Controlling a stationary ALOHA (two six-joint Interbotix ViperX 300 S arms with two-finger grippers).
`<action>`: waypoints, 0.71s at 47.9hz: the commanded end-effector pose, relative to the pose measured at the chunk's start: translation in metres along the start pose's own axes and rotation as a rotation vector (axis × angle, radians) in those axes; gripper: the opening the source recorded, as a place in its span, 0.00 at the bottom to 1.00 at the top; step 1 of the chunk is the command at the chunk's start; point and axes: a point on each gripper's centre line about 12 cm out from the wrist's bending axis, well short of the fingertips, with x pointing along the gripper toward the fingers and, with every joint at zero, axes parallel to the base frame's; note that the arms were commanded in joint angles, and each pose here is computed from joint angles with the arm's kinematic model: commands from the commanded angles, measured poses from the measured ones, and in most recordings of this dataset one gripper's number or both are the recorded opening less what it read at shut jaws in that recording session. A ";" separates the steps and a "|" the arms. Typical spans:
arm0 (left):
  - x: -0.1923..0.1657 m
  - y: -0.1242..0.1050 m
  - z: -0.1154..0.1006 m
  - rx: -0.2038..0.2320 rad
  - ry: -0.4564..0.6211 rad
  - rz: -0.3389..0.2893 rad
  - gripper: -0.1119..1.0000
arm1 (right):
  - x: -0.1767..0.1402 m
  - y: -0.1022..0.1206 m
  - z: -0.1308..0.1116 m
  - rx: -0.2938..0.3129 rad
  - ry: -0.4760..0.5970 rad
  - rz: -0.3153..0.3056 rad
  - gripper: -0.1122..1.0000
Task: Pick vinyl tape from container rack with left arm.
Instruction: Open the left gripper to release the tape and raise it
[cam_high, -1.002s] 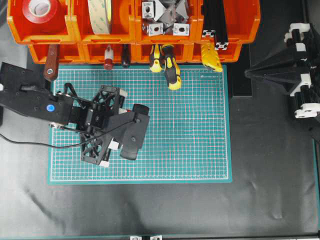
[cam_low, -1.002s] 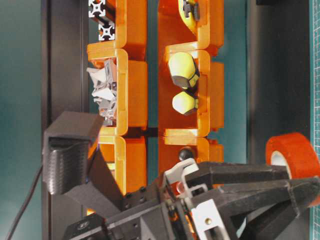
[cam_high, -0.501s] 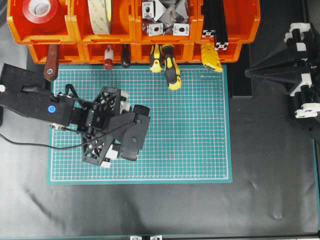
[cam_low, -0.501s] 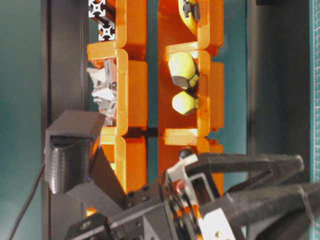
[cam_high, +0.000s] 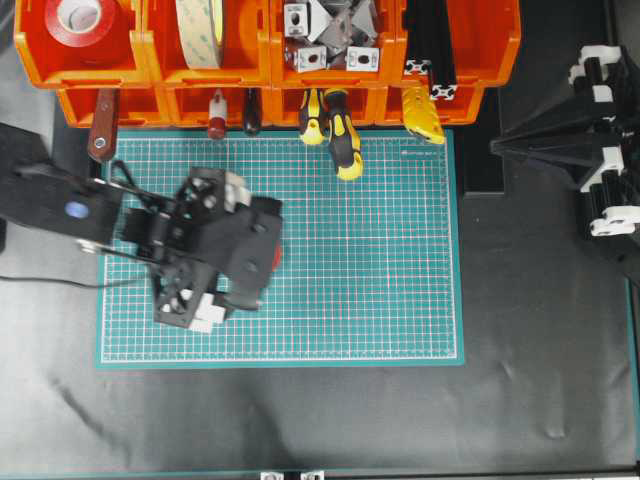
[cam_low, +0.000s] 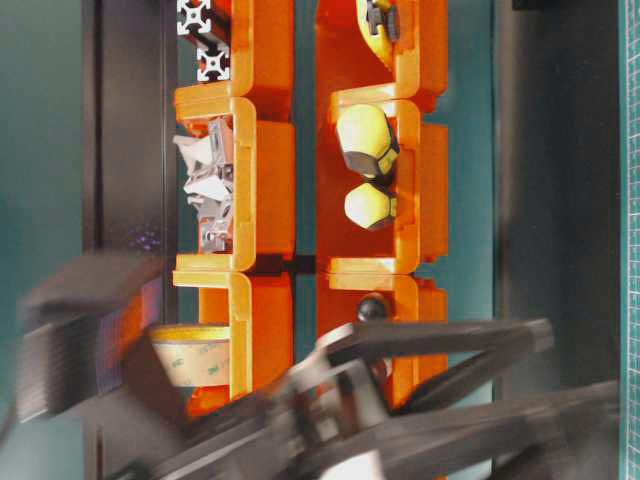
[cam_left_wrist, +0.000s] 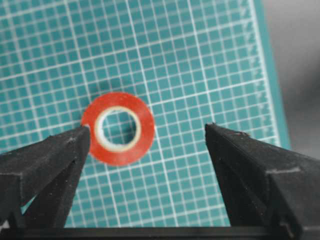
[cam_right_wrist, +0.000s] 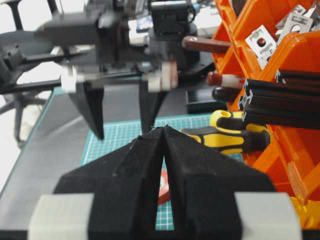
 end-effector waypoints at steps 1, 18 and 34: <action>-0.036 0.000 0.008 -0.026 -0.091 0.000 0.89 | 0.001 0.001 0.005 0.004 -0.018 0.004 0.10; -0.153 -0.003 -0.017 -0.100 -0.362 -0.028 0.88 | 0.001 0.001 0.006 0.004 -0.017 0.003 0.10; -0.232 0.001 -0.056 -0.107 -0.598 -0.032 0.86 | 0.001 0.001 0.005 0.004 -0.017 0.003 0.10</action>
